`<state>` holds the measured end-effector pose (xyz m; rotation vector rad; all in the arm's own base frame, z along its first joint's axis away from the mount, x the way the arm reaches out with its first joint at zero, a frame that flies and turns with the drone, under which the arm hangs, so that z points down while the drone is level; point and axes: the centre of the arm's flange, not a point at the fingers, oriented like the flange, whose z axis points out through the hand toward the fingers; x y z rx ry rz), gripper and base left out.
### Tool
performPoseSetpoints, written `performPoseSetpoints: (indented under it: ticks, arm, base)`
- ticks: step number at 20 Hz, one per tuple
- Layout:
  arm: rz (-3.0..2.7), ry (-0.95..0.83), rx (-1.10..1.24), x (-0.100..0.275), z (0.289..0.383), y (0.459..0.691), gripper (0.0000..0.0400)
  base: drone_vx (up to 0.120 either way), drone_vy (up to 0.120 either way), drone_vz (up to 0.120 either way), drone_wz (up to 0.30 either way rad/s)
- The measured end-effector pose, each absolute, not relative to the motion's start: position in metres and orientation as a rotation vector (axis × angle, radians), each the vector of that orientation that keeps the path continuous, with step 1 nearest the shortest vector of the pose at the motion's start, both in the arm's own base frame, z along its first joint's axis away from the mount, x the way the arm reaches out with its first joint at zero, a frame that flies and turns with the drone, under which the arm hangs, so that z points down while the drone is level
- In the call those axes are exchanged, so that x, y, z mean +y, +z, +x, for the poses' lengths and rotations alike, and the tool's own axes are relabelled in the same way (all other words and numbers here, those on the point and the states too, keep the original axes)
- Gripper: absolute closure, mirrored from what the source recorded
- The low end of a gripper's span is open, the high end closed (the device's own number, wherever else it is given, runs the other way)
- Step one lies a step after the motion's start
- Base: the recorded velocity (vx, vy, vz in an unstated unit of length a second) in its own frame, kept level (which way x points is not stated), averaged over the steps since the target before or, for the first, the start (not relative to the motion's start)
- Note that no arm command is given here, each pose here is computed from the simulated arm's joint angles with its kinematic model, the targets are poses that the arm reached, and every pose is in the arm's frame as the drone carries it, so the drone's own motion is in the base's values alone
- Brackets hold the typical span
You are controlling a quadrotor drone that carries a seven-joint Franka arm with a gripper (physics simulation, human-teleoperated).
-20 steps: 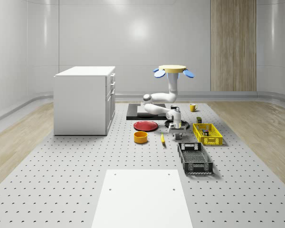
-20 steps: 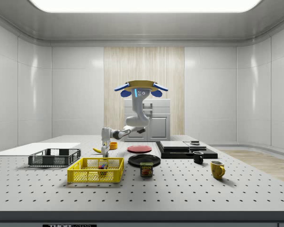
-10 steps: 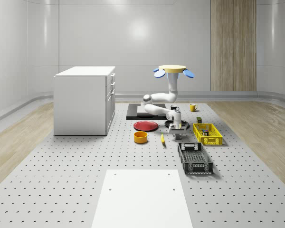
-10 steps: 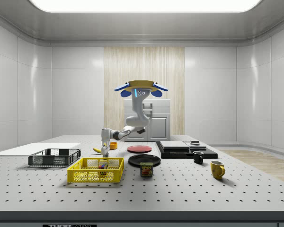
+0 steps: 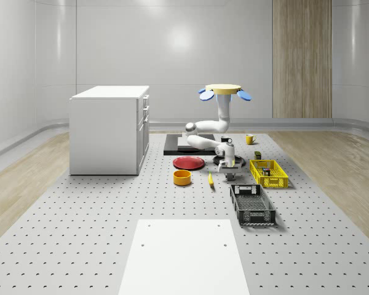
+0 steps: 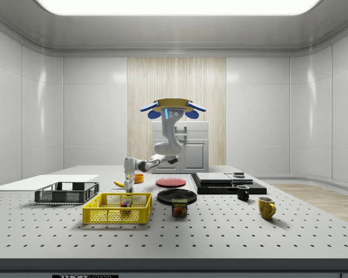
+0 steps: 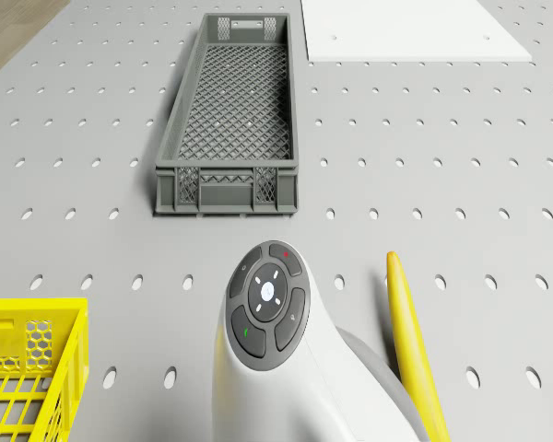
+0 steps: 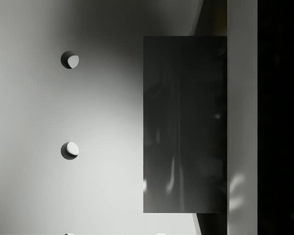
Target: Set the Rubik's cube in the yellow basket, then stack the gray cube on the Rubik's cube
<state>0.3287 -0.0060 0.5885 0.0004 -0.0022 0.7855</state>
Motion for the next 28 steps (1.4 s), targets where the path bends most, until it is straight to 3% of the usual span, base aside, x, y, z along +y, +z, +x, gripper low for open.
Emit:
performPoseSetpoints:
  ticks: [7,14,26,28]
  arm:
    - [0.001,0.786,-0.002,-0.006,0.3287,0.568,0.0149]
    - [0.001,0.786,-0.002,-0.006,0.3287,0.544,0.015]
    - [0.001,0.786,-0.002,-0.006,0.3287,0.535,0.015]
    - [0.001,0.786,-0.002,-0.006,0.3288,0.535,0.015]
  base:
    - [0.0,0.0,0.0,0.0]
    - [-0.006,0.0,0.12,0.0]
    - [-0.12,0.12,0.12,0.0]
    - [0.0,0.12,0.02,0.0]
